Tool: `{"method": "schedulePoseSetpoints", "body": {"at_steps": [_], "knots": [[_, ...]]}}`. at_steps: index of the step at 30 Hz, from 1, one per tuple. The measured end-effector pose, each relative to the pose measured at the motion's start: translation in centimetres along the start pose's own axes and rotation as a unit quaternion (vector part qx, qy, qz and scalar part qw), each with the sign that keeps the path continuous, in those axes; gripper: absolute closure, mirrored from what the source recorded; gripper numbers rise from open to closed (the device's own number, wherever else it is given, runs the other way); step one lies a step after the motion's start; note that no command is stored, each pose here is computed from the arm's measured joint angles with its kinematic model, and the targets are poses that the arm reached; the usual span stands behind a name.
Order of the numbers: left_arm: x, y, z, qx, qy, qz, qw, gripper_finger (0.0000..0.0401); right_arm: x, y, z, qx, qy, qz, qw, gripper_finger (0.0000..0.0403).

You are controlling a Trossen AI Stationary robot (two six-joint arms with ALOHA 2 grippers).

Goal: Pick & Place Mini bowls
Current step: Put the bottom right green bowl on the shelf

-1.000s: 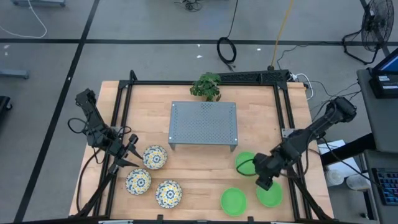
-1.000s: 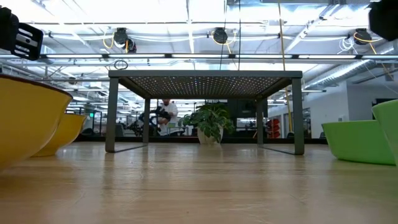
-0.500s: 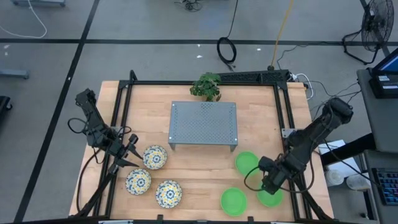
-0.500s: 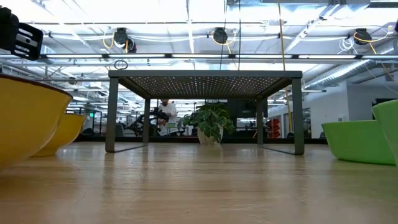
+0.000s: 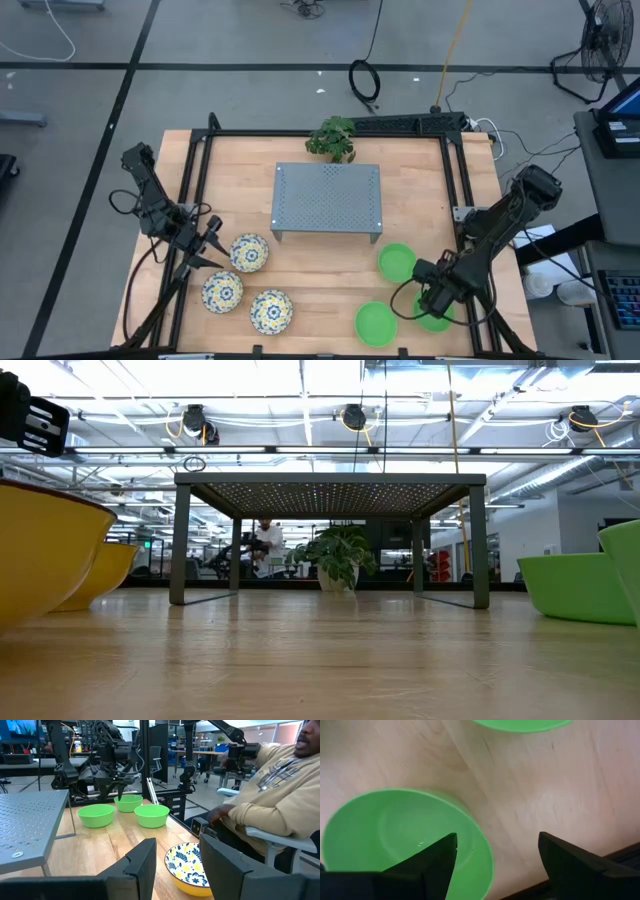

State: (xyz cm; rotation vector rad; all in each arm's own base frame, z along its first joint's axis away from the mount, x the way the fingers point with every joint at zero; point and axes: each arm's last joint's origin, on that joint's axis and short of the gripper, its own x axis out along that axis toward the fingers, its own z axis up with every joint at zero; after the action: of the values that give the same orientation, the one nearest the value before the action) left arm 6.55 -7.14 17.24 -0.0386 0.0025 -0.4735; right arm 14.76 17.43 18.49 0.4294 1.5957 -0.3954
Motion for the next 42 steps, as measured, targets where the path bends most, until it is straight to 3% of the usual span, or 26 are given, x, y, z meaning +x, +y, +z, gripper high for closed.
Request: {"method": "schedulePoseSetpoints", "body": {"at_steps": [19,42], "knots": [[0.0,0.0,0.0,0.000,0.000,0.000,1.000,0.0249,0.2,0.1,-0.1,-0.012,-0.021,-0.006,1.000,0.0187],[0.0,0.0,0.0,0.000,0.000,0.000,1.000,0.0249,2.4,-0.8,-0.5,-0.015,-0.004,-0.001,1.000,0.0188]]}}
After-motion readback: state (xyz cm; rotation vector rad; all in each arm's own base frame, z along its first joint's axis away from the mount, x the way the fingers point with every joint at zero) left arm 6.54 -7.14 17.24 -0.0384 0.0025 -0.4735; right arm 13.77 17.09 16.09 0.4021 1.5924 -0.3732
